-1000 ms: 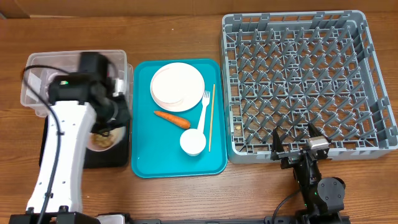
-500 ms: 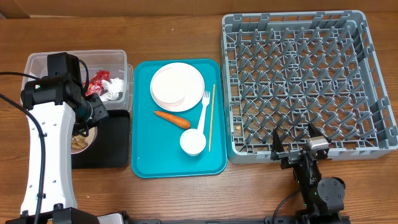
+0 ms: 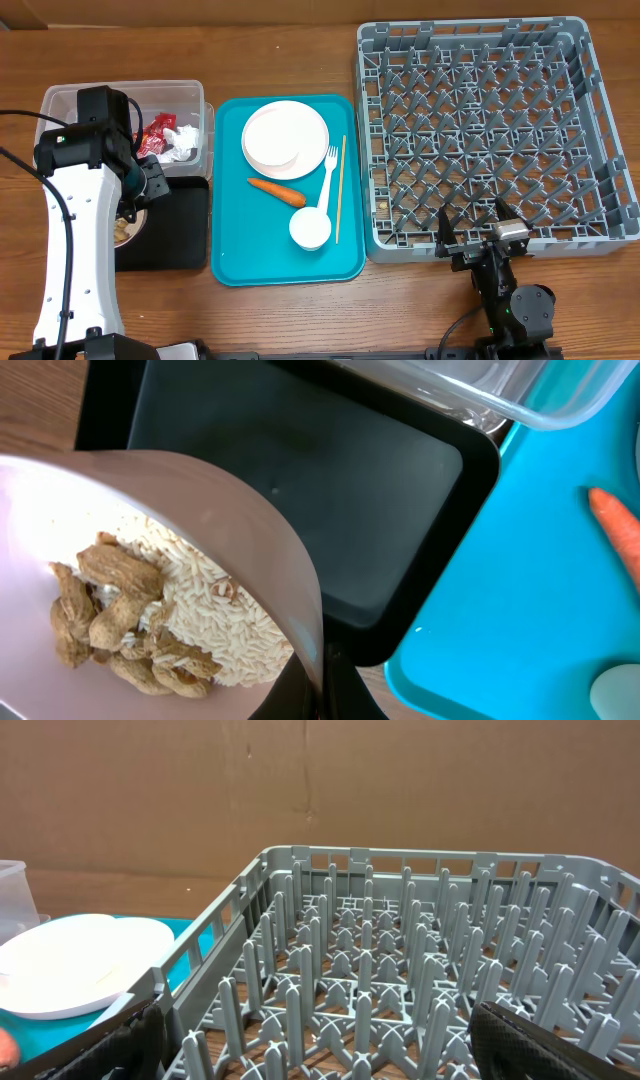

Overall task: Sort waste into correct bins and load items into the dishwasher
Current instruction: 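Carry the bowl left over the black tray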

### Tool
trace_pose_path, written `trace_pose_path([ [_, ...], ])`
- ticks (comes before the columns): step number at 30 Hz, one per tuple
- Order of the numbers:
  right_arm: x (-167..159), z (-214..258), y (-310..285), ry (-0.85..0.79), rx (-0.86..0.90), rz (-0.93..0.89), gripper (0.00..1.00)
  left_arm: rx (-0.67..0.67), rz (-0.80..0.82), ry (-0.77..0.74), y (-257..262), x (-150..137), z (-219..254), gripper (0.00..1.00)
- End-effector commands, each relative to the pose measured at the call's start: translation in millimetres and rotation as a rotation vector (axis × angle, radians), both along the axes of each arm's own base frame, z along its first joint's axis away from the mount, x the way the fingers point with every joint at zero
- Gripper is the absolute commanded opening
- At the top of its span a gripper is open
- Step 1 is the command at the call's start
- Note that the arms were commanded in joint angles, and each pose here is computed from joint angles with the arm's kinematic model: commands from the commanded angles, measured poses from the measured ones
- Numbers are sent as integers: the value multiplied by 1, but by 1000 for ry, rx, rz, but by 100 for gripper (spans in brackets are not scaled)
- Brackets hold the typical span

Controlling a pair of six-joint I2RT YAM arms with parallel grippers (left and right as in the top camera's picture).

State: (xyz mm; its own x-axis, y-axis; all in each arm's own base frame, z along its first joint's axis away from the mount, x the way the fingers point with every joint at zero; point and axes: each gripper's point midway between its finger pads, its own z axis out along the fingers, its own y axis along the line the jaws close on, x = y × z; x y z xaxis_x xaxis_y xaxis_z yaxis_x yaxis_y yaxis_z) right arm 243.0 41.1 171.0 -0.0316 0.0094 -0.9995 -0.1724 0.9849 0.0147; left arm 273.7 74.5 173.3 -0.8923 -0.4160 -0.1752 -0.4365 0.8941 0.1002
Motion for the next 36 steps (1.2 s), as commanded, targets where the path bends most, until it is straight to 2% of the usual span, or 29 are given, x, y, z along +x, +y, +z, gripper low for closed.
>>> trace_pose_path([
  [1, 0, -2, 2, -3, 5, 9, 100, -9, -108, -33, -4, 5, 11, 4],
  [9, 0, -2, 2, -3, 5, 9, 100, -184, -347, -96, -41, 18, 7, 4],
  [14, 0, -2, 2, -3, 5, 9, 100, -263, -417, -127, -56, 21, 1, 4],
  [19, 0, -2, 2, -3, 5, 9, 100, -295, -426, -114, -62, 17, -5, 4],
  [25, 0, -2, 2, -3, 5, 9, 100, -405, -496, -159, -80, 17, 2, 4],
  [31, 0, -2, 2, -3, 5, 9, 100, -414, -434, -169, -62, 14, 2, 4],
  [36, 0, -2, 2, -3, 5, 9, 100, -519, -432, -257, -54, 14, 13, 4],
])
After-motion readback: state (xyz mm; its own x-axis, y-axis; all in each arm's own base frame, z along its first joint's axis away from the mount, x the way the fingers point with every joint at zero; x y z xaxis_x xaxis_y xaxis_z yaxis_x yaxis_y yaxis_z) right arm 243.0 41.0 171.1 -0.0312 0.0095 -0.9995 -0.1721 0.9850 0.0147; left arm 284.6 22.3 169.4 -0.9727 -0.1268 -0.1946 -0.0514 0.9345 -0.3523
